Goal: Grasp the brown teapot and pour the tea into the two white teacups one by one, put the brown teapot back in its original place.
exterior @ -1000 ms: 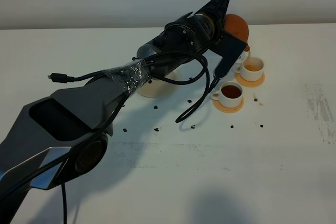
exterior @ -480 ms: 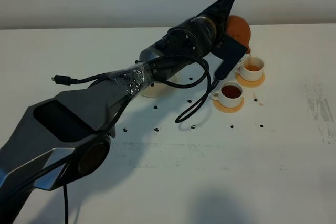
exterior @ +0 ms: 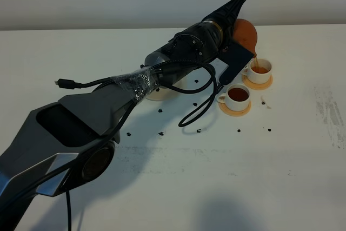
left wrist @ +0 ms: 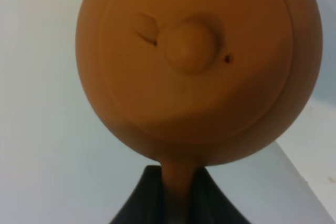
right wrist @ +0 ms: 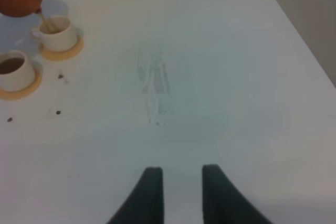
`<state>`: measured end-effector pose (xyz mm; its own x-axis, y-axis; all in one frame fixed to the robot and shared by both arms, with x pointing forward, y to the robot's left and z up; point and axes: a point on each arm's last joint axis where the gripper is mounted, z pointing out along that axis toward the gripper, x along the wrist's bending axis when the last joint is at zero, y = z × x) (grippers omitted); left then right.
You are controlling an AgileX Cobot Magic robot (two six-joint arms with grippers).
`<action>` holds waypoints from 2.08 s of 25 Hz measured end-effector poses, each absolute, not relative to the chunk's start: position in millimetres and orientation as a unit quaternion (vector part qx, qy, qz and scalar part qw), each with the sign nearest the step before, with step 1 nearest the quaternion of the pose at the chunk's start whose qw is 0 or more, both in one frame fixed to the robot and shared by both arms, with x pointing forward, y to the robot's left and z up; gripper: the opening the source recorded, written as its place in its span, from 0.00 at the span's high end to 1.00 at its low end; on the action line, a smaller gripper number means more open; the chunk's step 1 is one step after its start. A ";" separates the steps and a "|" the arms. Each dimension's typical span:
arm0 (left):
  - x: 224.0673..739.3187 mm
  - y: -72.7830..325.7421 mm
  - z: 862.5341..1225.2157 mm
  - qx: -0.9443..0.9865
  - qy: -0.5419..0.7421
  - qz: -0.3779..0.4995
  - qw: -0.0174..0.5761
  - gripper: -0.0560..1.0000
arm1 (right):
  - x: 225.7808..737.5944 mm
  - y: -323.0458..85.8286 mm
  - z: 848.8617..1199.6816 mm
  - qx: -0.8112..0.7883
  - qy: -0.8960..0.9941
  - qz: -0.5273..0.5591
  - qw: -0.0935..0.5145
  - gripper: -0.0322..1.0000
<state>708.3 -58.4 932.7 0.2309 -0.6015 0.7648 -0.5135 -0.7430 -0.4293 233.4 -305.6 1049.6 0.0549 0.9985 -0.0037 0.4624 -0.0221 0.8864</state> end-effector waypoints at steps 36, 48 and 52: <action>709.2 -62.7 937.6 -0.739 0.410 -0.531 0.066 0.87 | 233.4 -305.6 1049.6 0.620 0.589 0.355 0.377 0.76; 708.9 -64.5 939.1 -0.729 0.417 -0.538 0.067 0.87 | 233.4 -305.6 1049.6 0.620 0.589 0.355 0.377 0.76; 708.4 -64.5 938.0 -0.738 0.408 -0.534 0.057 0.87 | 233.4 -305.6 1049.6 0.620 0.589 0.355 0.377 0.76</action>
<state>708.4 -64.5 938.0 0.0966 -0.6631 0.7422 -0.5419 -0.6606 -0.5197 233.4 -305.6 1049.6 0.0549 0.9985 -0.0037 0.4624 -0.0221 0.8864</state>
